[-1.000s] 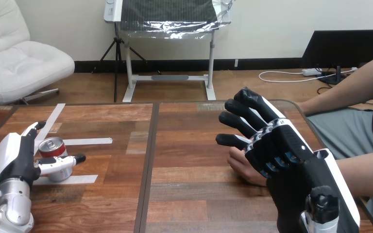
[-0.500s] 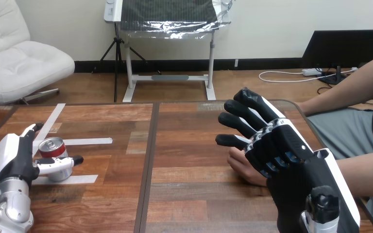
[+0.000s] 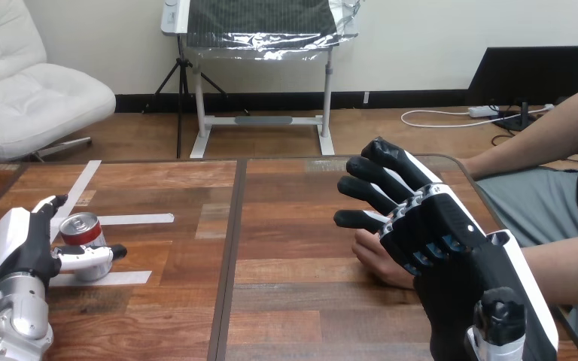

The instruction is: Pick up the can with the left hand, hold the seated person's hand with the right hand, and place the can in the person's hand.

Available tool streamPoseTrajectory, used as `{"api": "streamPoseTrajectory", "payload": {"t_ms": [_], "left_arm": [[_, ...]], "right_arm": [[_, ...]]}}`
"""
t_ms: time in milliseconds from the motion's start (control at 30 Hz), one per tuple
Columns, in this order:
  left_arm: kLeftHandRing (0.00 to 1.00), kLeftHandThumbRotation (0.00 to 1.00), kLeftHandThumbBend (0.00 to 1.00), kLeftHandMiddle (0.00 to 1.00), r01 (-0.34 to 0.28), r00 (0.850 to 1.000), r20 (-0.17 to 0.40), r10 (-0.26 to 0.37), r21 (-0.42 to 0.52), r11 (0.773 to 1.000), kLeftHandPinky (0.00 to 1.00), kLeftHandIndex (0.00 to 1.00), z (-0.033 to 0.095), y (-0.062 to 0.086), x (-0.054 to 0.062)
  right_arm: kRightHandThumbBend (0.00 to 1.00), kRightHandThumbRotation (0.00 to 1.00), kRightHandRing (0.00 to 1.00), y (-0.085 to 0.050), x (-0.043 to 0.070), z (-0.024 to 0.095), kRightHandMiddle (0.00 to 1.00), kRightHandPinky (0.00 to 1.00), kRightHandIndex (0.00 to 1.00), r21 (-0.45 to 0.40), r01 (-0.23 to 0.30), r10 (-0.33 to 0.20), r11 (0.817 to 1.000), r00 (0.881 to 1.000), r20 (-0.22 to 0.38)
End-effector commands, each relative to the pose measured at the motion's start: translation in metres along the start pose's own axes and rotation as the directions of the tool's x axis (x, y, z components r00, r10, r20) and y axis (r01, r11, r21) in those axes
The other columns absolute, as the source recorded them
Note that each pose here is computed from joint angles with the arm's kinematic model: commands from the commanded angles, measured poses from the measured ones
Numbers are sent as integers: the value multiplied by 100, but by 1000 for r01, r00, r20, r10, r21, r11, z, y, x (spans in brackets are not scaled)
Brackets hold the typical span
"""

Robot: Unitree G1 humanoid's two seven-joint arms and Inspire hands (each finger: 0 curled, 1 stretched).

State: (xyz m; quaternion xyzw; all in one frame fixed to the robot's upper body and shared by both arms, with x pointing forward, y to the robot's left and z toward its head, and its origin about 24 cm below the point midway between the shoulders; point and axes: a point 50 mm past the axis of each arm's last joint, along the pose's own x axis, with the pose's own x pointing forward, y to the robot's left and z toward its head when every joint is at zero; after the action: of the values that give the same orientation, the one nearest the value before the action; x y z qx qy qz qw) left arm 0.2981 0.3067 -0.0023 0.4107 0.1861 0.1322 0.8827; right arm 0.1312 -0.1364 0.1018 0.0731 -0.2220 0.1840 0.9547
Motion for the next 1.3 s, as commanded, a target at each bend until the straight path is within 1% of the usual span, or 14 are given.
{"api": "streamPoseTrajectory", "payload": {"t_ms": [0, 167, 267, 433, 533, 667, 800, 1000, 1267], "left_arm": [[92, 23, 90, 91, -34, 997, 73, 35, -10, 999, 82, 88, 33, 13, 14], [93, 24, 90, 91, -30, 998, 55, 29, 4, 1000, 82, 88, 33, 13, 15], [93, 24, 91, 91, -28, 998, 55, 28, 8, 1000, 82, 88, 34, 13, 15], [93, 24, 91, 91, -26, 998, 55, 25, 14, 1000, 87, 87, 35, 13, 15], [93, 24, 91, 90, -24, 998, 63, 23, 17, 1000, 88, 86, 37, 13, 16], [92, 25, 92, 90, -17, 998, 57, 15, 39, 999, 88, 85, 38, 12, 17], [92, 28, 92, 90, -11, 999, 54, 8, 49, 999, 83, 84, 41, 12, 18], [91, 28, 92, 89, -1, 999, 53, -2, 47, 999, 76, 83, 43, 11, 18], [90, 27, 91, 88, 23, 998, 61, -27, 56, 998, 74, 83, 46, 10, 19]], "right_arm": [[100, 88, 85, -3, 10, 6, 87, 76, 88, -12, -12, 13, 1000, 997, 77], [100, 88, 85, -3, 10, 7, 86, 76, 87, -13, -12, 13, 1000, 997, 80], [100, 88, 85, -3, 10, 7, 86, 76, 87, -13, -14, 15, 1000, 997, 82], [100, 88, 84, -3, 10, 7, 86, 76, 87, -17, -16, 17, 1000, 996, 85], [100, 88, 84, -4, 10, 7, 86, 76, 87, -21, -17, 19, 1000, 996, 88], [100, 88, 84, -3, 11, 8, 86, 75, 87, -17, -18, 19, 1000, 996, 89], [100, 88, 84, -4, 11, 8, 85, 75, 86, -20, -19, 21, 1000, 996, 91], [100, 88, 84, -4, 11, 9, 85, 75, 86, -20, -17, 19, 1000, 995, 93], [100, 89, 84, -4, 12, 9, 85, 74, 86, -21, -21, 22, 1000, 995, 97]]}}
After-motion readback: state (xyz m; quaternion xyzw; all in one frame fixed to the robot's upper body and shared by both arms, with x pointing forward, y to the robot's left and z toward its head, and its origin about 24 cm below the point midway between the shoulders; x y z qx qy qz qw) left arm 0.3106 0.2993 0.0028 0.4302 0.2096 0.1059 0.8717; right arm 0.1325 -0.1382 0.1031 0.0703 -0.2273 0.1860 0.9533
